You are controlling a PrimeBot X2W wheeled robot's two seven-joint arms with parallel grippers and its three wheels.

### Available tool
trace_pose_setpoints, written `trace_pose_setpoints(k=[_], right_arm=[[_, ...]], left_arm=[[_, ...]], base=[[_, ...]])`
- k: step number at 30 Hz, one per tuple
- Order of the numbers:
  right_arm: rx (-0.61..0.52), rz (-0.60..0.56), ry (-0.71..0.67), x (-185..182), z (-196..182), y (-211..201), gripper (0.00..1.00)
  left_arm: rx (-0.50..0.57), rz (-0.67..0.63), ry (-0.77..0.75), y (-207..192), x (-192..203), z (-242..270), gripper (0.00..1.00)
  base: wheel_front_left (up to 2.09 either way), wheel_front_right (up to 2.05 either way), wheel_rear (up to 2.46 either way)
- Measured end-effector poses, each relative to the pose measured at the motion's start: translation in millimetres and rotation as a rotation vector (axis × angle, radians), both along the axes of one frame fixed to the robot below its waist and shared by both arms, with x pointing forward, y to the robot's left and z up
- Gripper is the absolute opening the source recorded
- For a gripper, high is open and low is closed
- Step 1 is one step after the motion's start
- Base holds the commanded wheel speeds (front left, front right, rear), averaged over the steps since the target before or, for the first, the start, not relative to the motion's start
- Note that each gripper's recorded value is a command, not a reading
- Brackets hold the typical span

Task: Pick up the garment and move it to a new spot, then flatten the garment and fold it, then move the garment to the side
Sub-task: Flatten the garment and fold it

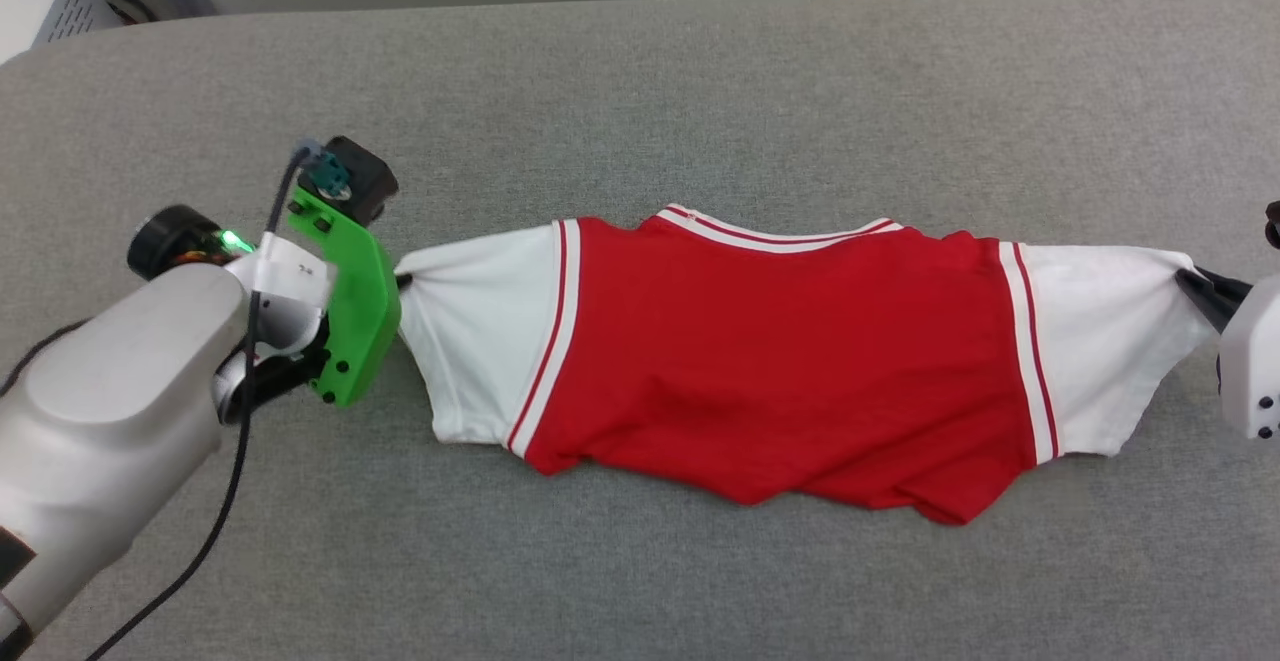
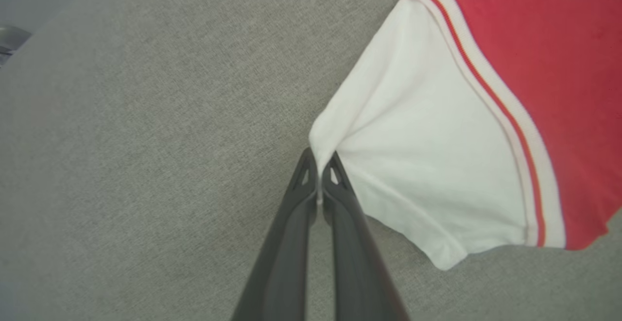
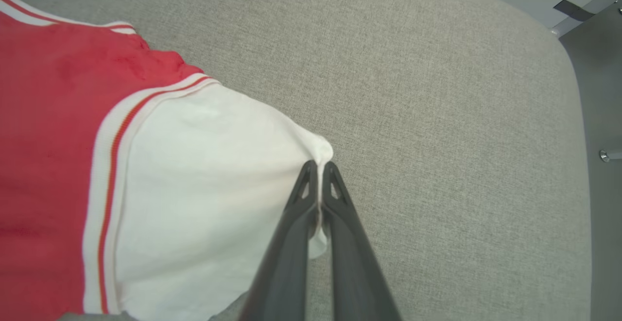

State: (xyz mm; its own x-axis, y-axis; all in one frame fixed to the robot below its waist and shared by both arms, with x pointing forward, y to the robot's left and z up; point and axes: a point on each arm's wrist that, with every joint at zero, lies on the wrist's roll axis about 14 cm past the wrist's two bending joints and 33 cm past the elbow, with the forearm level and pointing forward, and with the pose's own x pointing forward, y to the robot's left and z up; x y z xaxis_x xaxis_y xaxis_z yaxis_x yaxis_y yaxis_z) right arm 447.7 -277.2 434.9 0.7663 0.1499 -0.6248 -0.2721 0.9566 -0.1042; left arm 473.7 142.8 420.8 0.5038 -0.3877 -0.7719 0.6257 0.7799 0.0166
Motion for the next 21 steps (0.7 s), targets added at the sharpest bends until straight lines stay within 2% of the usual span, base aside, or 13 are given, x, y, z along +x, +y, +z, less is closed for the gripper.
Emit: trace_pose_setpoints(k=[6,15,21], right_arm=[[0.004,0.039,-0.144,11.1,45.7,5.9,0.00],[-0.006,0.104,-0.393,28.1,136.0,19.1,0.00],[0.001,0.129,-0.555,34.4,198.4,28.1,0.00]], left_arm=[[-0.064,0.009,-0.296,12.0,28.2,75.0,0.00],[-0.151,-0.028,-0.654,-1.4,35.2,193.7,0.00],[-0.199,-0.040,-0.830,-8.1,33.0,262.9,0.00]], base=[[0.00,0.00,0.00],[0.00,0.00,0.00],[0.00,0.00,0.00]])
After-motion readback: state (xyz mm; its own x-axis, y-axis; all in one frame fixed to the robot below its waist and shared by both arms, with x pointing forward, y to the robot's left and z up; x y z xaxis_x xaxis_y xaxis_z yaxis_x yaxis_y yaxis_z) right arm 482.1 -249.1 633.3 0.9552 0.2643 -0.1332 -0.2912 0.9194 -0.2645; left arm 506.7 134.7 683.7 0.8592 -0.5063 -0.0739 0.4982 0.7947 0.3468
